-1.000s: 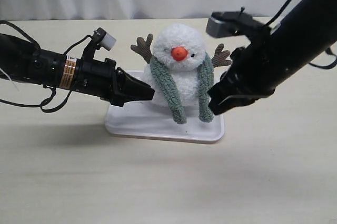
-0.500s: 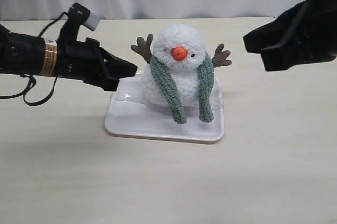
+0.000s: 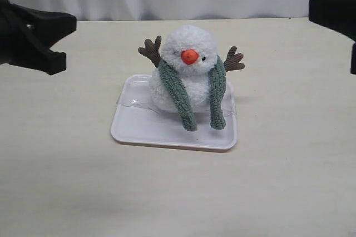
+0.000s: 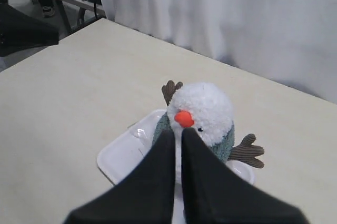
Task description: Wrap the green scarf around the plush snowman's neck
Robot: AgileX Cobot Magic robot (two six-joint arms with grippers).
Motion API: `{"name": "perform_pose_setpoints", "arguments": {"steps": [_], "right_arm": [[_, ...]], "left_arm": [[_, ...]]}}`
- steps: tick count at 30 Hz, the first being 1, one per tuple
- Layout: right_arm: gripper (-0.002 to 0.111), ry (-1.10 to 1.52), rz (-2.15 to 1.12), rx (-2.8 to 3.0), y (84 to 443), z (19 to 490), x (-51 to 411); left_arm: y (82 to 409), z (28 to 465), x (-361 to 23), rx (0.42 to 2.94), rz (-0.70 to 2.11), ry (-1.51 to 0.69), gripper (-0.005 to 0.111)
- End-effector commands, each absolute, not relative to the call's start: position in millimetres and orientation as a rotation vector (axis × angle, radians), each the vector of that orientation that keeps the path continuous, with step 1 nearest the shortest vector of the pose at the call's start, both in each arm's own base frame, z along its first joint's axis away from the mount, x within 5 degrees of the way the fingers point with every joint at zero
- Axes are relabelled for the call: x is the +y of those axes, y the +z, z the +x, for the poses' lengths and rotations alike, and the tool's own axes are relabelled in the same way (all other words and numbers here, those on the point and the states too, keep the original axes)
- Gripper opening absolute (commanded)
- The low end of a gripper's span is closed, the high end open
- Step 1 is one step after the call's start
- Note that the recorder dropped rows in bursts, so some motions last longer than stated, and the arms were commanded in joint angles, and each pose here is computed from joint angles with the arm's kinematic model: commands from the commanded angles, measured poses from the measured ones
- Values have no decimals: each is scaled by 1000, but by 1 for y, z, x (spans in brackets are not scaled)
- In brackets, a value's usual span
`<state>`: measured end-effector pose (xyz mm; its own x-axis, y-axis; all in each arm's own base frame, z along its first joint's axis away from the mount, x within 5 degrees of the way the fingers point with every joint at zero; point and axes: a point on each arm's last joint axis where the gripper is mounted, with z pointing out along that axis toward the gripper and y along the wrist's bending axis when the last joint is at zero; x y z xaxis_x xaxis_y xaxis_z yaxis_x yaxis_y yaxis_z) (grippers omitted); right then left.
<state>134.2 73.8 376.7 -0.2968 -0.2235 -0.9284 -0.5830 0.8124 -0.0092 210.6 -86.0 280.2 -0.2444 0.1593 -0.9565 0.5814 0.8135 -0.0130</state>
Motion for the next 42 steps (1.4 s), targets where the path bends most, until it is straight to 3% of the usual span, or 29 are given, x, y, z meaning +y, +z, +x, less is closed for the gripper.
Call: {"name": "perform_pose_setpoints", "arguments": {"steps": [1,13,42], "right_arm": [[4,370,-592,1817,374,127,69],[4,366,-555,1702,385,104,59],[4,387,-506,1546,400,61,43]], "left_arm": [[287,183,-75,1759,501,-408,0],[298,148,-66,1653,451,-443,0],[299,147,-66,1647,456,-439,0]]}}
